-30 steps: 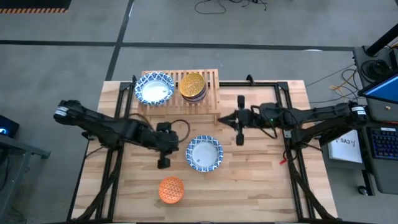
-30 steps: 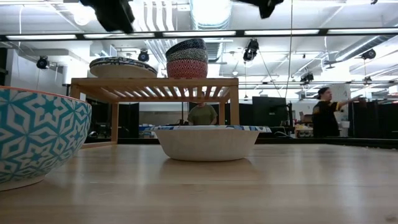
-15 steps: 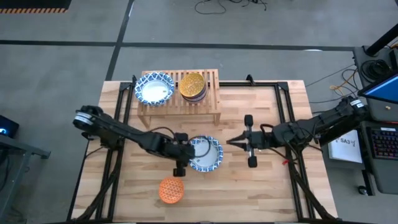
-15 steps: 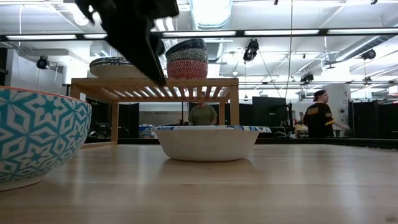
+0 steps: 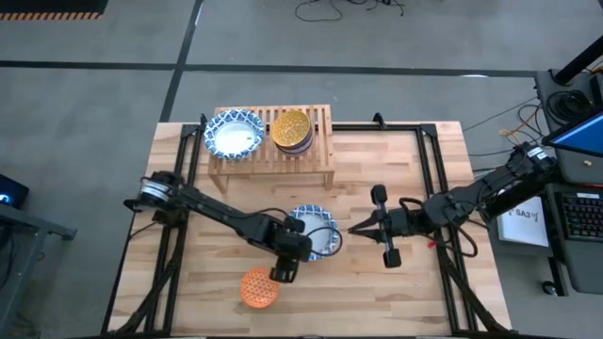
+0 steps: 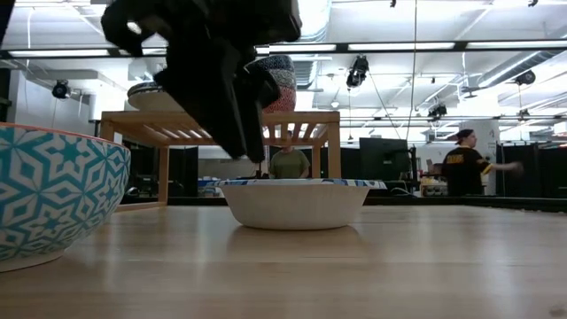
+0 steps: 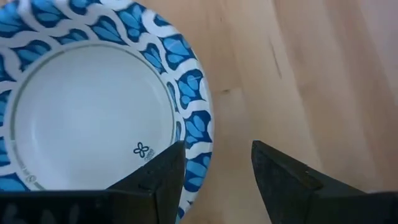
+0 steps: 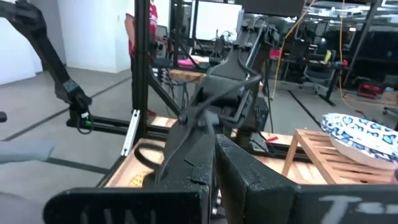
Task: Place and stack bowls onto a shelf
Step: Stack the white pattern bowl on top of the other white pattern bowl on the shelf
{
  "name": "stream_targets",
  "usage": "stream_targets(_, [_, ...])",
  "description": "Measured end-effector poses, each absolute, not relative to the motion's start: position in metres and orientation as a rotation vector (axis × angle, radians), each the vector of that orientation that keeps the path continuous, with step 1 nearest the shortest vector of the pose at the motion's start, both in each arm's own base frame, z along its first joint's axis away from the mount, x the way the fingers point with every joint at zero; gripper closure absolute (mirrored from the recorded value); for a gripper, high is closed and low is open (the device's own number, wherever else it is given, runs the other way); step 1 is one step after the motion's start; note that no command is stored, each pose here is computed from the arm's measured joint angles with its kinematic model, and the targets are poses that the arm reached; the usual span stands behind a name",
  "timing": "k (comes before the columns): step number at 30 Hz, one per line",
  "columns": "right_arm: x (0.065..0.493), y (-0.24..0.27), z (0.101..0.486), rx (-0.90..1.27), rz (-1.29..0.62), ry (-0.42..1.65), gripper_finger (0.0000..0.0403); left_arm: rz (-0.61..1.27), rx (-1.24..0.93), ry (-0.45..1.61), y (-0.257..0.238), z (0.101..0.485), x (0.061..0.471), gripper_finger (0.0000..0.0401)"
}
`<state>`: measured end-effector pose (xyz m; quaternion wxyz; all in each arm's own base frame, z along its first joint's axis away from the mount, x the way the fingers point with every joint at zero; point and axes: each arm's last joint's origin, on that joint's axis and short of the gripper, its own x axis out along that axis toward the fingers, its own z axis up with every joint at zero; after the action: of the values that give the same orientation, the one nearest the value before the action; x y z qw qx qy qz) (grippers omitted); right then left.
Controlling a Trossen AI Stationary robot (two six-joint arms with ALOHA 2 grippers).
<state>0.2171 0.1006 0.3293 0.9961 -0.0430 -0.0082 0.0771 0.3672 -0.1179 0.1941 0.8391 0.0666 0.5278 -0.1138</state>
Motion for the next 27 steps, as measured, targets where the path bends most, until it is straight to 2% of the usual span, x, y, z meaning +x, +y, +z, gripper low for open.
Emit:
stream_targets(4, [0.218, 0.102, 0.328, -0.088, 0.157, -0.01, 0.0394, -0.242, 0.169, 1.131, -0.121, 0.187, 0.374, 0.0232])
stream_targets(10, [0.217, 0.105, 0.327, -0.077, 0.17, -0.006, 0.0394, -0.085, 0.248, 1.185, -0.119, 0.172, 0.375, 0.0245])
stream_targets(14, [0.215, 0.11, 0.327, -0.076, 0.193, -0.011, 0.0394, -0.092, 0.267, 1.195, -0.125, 0.168, 0.374, 0.0286])
stream_targets(20, [0.211, 0.116, 0.328, -0.083, 0.22, -0.018, 0.0394, -0.102, 0.261, 1.182, -0.137, 0.172, 0.371, 0.0386])
stream_targets(27, [0.21, 0.118, 0.328, -0.119, 0.233, -0.024, 0.0394, -0.134, 0.353, 1.103, -0.165, 0.203, 0.373, 0.0399])
